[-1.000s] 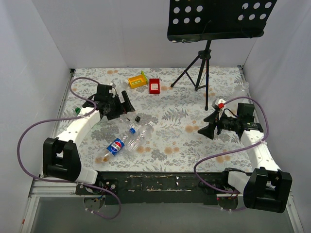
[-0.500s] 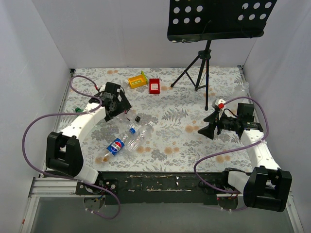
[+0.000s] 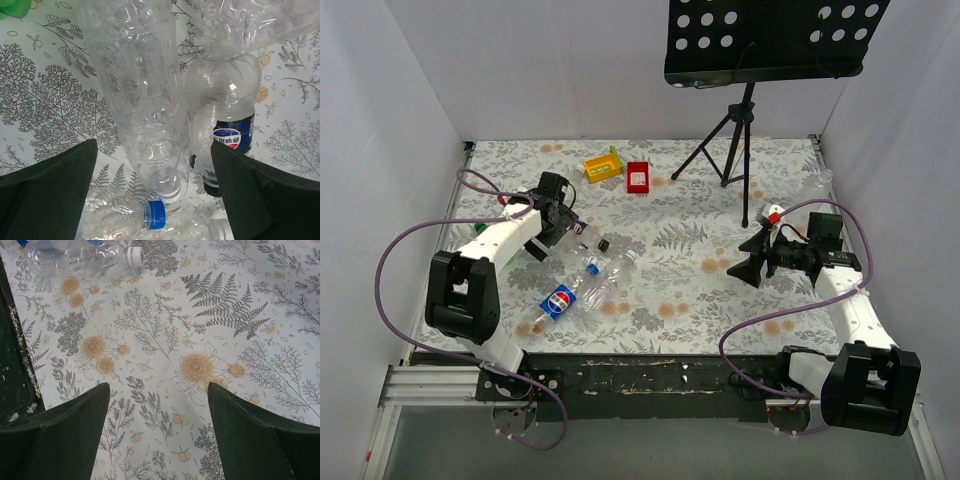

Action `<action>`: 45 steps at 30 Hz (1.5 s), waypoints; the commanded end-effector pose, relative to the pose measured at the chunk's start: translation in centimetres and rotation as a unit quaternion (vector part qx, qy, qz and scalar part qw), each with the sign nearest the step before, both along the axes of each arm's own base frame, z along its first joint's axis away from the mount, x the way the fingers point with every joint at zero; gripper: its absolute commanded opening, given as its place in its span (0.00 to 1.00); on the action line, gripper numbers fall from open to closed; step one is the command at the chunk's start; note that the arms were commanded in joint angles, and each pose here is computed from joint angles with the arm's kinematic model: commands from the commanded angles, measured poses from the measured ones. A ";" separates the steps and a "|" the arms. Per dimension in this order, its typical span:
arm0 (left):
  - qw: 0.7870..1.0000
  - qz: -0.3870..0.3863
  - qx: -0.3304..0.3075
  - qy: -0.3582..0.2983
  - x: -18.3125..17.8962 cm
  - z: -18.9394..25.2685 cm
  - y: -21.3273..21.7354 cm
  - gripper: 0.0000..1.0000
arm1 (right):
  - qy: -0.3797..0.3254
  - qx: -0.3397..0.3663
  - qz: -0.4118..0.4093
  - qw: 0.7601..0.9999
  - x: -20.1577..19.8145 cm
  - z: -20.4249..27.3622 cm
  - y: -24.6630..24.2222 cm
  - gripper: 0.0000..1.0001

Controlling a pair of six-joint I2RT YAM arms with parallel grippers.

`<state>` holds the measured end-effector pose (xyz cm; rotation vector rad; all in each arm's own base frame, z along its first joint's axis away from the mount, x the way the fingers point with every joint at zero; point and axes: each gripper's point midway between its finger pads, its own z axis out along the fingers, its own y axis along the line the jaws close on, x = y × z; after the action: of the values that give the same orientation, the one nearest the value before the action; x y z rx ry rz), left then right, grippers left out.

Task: Unscrew the bottle caps
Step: Pick up the plastic bottle at the center of the board.

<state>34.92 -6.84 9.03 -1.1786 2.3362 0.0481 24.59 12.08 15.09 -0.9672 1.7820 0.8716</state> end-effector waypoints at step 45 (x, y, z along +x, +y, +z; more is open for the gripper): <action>0.992 0.027 -0.095 -0.074 0.3 2.4 -0.8 0.34 | -0.009 -0.003 0.011 1.000 0.1 0.4 0.0 0.86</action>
<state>34.58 -7.12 7.50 -1.3073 2.2944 -0.1105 24.29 12.06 14.52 -0.9786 1.7964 0.8826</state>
